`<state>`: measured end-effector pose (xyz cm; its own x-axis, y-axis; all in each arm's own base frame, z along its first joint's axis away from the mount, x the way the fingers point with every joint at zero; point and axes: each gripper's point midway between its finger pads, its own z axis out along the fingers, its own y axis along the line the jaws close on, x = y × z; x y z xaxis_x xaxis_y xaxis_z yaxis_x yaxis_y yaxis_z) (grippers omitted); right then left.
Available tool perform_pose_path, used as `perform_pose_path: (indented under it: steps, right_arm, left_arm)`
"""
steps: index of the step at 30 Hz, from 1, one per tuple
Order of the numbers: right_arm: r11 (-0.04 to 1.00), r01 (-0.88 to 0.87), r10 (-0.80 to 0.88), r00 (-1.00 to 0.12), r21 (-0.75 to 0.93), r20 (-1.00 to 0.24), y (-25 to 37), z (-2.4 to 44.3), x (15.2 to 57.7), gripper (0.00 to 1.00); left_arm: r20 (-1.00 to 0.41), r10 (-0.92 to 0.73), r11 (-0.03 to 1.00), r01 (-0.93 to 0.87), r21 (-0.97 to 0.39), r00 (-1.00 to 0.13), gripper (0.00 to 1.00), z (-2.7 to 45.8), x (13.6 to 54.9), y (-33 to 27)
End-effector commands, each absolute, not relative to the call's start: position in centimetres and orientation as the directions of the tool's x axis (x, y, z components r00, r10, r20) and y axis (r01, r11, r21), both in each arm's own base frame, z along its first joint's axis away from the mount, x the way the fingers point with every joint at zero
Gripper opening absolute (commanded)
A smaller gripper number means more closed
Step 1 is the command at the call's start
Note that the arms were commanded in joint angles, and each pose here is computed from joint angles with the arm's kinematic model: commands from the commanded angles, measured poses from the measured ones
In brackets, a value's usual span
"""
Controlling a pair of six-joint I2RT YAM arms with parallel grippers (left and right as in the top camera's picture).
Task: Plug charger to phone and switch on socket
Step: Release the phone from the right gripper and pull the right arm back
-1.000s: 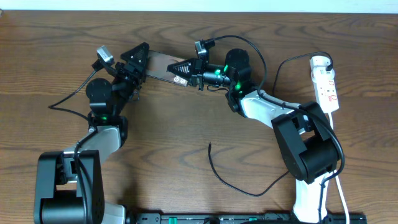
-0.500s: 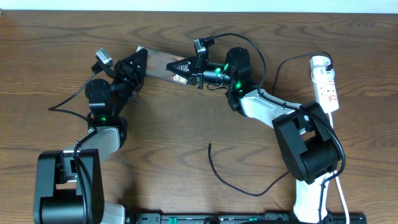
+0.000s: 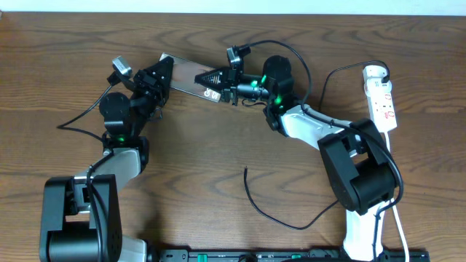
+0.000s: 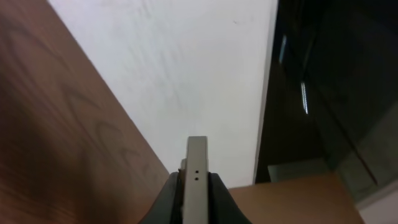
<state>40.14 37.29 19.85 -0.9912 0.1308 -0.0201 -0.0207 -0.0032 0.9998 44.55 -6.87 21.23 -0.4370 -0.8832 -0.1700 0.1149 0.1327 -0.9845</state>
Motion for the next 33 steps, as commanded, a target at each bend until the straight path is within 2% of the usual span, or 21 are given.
perform_pose_path:
  steps: [1,2,3,14,24,33]
  right_arm:
    - [0.001,-0.082,0.109,-0.991,0.997,-0.082,37.7,19.9,39.6,0.72]
    - [0.002,-0.087,0.106,-0.991,0.996,-0.087,37.6,19.9,39.6,0.97]
    - [0.0,-0.092,0.104,-0.99,0.996,-0.092,37.3,20.0,39.7,0.99]
    - [0.003,-0.181,0.103,-0.978,0.983,-0.181,35.0,20.2,40.8,0.99]
    - [0.093,-0.243,0.079,-0.965,0.965,-0.251,33.1,17.3,41.5,0.99]
    - [0.134,-0.255,0.068,-0.962,0.958,-0.266,30.3,16.1,42.5,0.99]
  left_arm:
    - [-0.226,-0.851,0.158,0.179,-0.971,-0.473,0.07,22.6,44.2,-8.1]
    - [-0.227,-0.851,0.159,0.18,-0.971,-0.473,0.07,22.6,44.2,-8.1]
    - [-0.227,-0.853,0.159,0.179,-0.971,-0.471,0.07,22.6,44.2,-8.0]
    - [-0.226,-0.862,0.17,0.162,-0.972,-0.454,0.07,22.2,44.2,-4.0]
    - [-0.204,-0.825,0.162,0.126,-0.979,-0.528,0.07,21.1,42.1,0.8]
    - [-0.208,-0.768,0.154,0.141,-0.978,-0.605,0.07,21.1,40.6,0.7]
